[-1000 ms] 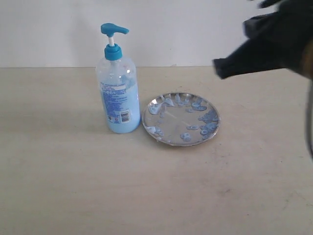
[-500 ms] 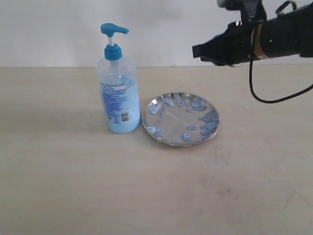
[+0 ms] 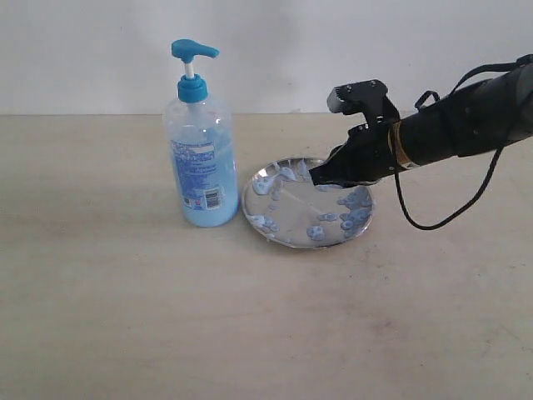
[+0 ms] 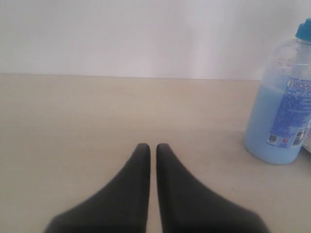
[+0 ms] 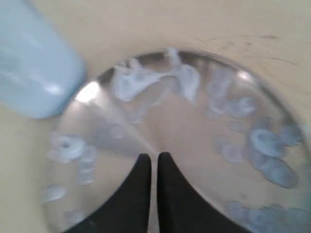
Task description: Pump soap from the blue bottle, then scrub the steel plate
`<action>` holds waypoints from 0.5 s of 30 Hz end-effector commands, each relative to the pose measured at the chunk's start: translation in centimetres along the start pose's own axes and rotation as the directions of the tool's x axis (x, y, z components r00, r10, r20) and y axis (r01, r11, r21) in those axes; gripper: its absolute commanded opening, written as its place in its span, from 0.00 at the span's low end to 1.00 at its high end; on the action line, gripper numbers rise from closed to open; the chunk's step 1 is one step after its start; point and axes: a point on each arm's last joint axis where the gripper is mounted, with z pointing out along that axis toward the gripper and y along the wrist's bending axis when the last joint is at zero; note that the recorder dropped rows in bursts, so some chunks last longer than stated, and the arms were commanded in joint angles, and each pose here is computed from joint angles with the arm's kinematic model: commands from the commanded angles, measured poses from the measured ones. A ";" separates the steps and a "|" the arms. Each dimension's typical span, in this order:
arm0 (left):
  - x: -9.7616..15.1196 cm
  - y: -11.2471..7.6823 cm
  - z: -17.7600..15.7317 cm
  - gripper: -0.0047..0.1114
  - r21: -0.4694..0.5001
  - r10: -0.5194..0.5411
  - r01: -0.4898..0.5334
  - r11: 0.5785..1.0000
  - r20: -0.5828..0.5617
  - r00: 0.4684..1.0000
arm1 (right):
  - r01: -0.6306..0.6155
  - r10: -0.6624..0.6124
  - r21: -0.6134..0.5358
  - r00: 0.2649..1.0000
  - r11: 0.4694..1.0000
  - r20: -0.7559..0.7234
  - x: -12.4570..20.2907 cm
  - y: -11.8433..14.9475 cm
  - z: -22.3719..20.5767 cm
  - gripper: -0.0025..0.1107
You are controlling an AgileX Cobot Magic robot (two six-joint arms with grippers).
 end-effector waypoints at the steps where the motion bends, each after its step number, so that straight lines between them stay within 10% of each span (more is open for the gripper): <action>1: 0.2 0.0 0.0 0.08 -0.001 -0.004 0.004 1.000 -0.008 1.000 | 0.142 -0.119 -0.376 0.989 0.916 0.083 -1.2 3.8 -2.0 0.02; 5: 0.2 0.0 0.0 0.08 -0.001 -0.004 0.004 1.000 -0.008 1.000 | -0.369 0.366 -0.436 0.926 0.821 -0.094 -3.0 4.7 -5.1 0.02; 7: 0.2 0.0 0.0 0.08 -0.001 -0.004 0.004 1.000 -0.008 1.000 | -0.369 0.384 -0.321 0.923 0.872 -0.018 -3.6 3.7 -5.3 0.02; 10: 0.2 0.0 0.0 0.08 -0.001 -0.004 0.004 1.000 -0.008 1.000 | -0.259 0.198 0.328 0.958 0.909 0.207 -3.8 -1.1 -3.4 0.02; 15: 0.2 0.0 0.0 0.08 -0.001 -0.004 0.004 1.000 -0.008 1.000 | 0.118 -0.158 0.280 0.979 0.953 0.126 -5.7 0.6 -2.4 0.02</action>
